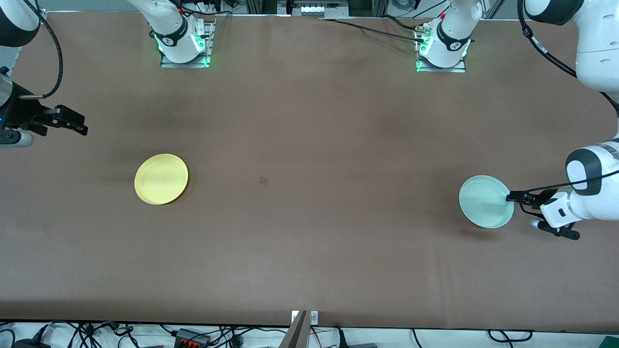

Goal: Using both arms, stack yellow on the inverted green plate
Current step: 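Reach the left gripper to the green plate while the right gripper advances, then grasp the green plate with the left gripper while the right gripper grasps yellow, then flip the green plate upside down with the left gripper, lower it mid-table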

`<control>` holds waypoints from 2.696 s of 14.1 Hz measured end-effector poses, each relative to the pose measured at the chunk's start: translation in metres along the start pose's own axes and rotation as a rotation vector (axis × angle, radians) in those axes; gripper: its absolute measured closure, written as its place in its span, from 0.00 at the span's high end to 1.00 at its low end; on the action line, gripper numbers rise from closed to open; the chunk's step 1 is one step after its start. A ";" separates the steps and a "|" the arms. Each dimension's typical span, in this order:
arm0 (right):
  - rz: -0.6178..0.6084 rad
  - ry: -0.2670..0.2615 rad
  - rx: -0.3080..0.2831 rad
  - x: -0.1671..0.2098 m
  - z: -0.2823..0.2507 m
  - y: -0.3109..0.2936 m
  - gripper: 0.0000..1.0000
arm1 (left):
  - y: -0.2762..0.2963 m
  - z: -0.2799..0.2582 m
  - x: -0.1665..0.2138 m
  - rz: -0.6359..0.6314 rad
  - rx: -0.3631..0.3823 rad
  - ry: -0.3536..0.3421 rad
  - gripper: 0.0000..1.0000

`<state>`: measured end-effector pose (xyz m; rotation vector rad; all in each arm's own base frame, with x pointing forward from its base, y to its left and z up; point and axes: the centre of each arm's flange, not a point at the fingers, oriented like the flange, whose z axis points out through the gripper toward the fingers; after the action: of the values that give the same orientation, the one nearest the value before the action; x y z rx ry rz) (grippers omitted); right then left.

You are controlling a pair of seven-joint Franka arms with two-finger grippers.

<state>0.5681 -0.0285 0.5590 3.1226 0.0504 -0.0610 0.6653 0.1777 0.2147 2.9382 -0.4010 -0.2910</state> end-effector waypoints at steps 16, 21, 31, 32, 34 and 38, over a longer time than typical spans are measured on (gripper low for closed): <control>-0.012 -0.084 0.001 0.019 0.048 -0.007 1.00 | -0.028 0.041 -0.009 0.091 -0.132 0.057 0.03; -0.011 -0.180 -0.002 0.043 0.121 -0.007 1.00 | -0.022 -0.008 0.010 0.121 -0.080 0.131 0.03; 0.074 -0.354 0.024 0.067 0.320 0.038 1.00 | 0.199 -0.138 0.056 0.009 0.240 0.000 0.03; 0.082 -0.362 0.038 0.067 0.331 0.037 1.00 | 0.231 -0.136 0.061 -0.025 0.288 -0.016 0.03; 0.088 -0.369 0.046 0.067 0.348 0.037 1.00 | 0.297 -0.126 0.067 -0.098 0.408 -0.038 0.03; 0.097 -0.389 0.049 0.064 0.370 0.045 0.97 | 0.413 -0.092 0.058 -0.319 0.573 -0.043 0.03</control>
<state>0.6190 -0.0780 0.1875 3.0904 -0.1100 -0.6723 0.6377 -0.2191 0.3703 3.5663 -0.0076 -0.3222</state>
